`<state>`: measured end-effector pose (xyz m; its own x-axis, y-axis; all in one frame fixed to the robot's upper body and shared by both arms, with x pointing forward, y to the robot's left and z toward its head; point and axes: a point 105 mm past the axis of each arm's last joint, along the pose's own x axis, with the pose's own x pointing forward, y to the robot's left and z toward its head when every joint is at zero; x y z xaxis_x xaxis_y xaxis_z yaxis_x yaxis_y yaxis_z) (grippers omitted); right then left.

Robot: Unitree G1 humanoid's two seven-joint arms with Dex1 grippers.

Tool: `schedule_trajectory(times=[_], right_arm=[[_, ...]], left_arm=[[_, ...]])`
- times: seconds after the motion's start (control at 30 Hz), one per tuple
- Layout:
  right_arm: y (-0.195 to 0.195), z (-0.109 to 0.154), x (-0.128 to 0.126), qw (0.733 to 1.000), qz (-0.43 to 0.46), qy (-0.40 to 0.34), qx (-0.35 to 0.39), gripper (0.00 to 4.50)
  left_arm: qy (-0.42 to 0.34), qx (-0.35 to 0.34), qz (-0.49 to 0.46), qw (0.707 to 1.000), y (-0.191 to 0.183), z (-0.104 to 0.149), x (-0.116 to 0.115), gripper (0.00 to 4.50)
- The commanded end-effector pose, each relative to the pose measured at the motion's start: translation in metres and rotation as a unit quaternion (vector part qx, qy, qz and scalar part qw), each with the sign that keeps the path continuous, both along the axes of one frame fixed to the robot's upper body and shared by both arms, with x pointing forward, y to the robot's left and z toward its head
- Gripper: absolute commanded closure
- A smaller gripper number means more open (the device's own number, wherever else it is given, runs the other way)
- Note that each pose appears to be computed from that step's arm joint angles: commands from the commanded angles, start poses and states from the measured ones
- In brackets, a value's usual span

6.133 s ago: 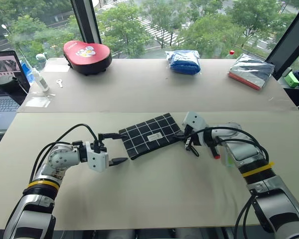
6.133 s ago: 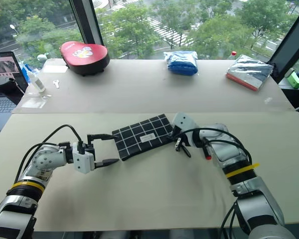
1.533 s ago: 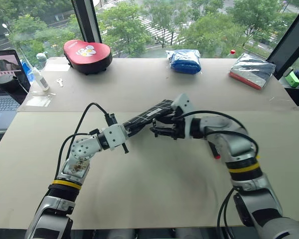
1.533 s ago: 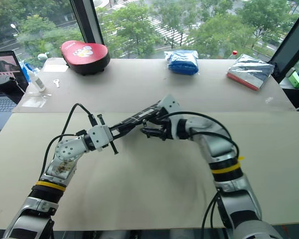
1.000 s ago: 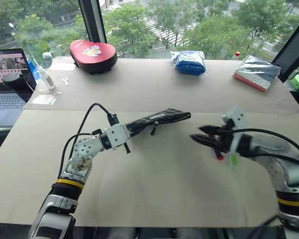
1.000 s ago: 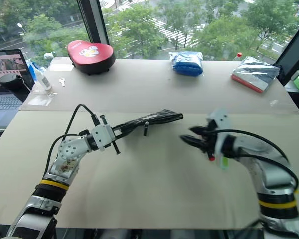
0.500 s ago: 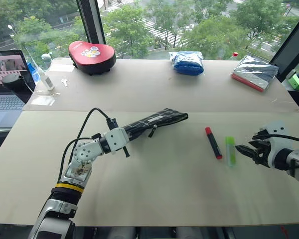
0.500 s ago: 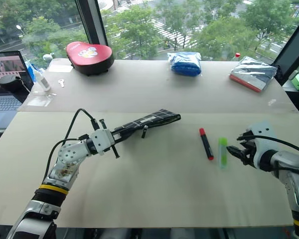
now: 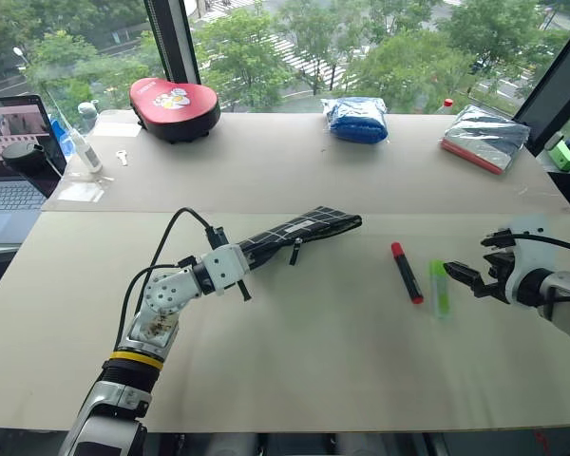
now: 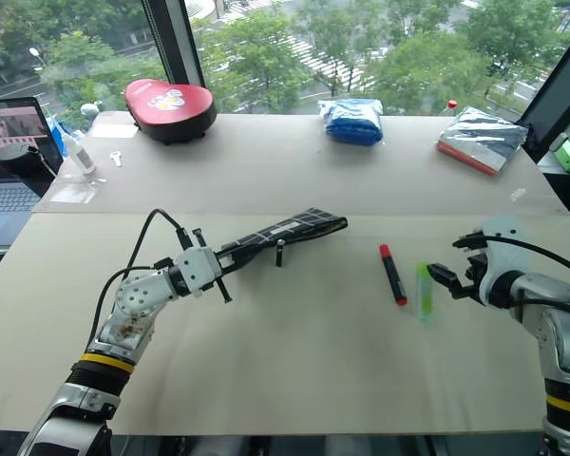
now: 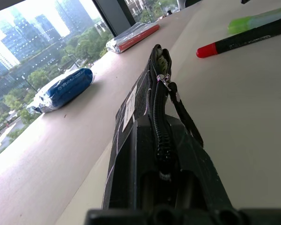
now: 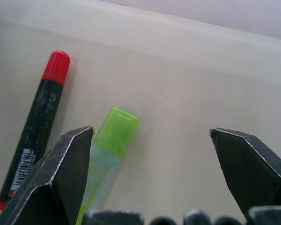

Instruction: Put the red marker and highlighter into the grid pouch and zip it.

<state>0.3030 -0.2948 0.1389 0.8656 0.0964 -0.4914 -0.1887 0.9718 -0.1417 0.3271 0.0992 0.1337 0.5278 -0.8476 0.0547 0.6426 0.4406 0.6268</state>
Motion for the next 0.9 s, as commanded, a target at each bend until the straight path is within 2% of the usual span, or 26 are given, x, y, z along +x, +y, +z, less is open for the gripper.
schedule_trajectory(times=[0.03, 0.27, 0.73, 0.83, 0.9], right_arm=[[0.003, 0.003, -0.002, 1.0, -0.016, -0.009, 0.007, 0.02], [0.01, -0.019, -0.004, 0.999, -0.034, 0.017, 0.018, 0.02], [-0.001, -0.056, -0.016, 0.995, -0.064, 0.073, 0.004, 0.02], [-0.011, -0.058, -0.016, 0.994, -0.085, 0.072, 0.011, 0.76], [-0.016, -0.058, -0.016, 0.993, -0.094, 0.069, 0.014, 1.43]], left_arm=[[-0.021, -0.01, 0.003, 1.0, 0.001, 0.007, -0.002, 4.5], [-0.017, -0.013, 0.0, 1.0, -0.002, 0.005, -0.004, 4.5], [-0.017, -0.017, 0.008, 1.0, 0.001, 0.005, -0.004, 4.5], [-0.018, -0.017, 0.01, 1.0, 0.002, 0.006, -0.004, 4.5], [-0.019, -0.017, 0.012, 1.0, 0.003, 0.007, -0.003, 4.5]])
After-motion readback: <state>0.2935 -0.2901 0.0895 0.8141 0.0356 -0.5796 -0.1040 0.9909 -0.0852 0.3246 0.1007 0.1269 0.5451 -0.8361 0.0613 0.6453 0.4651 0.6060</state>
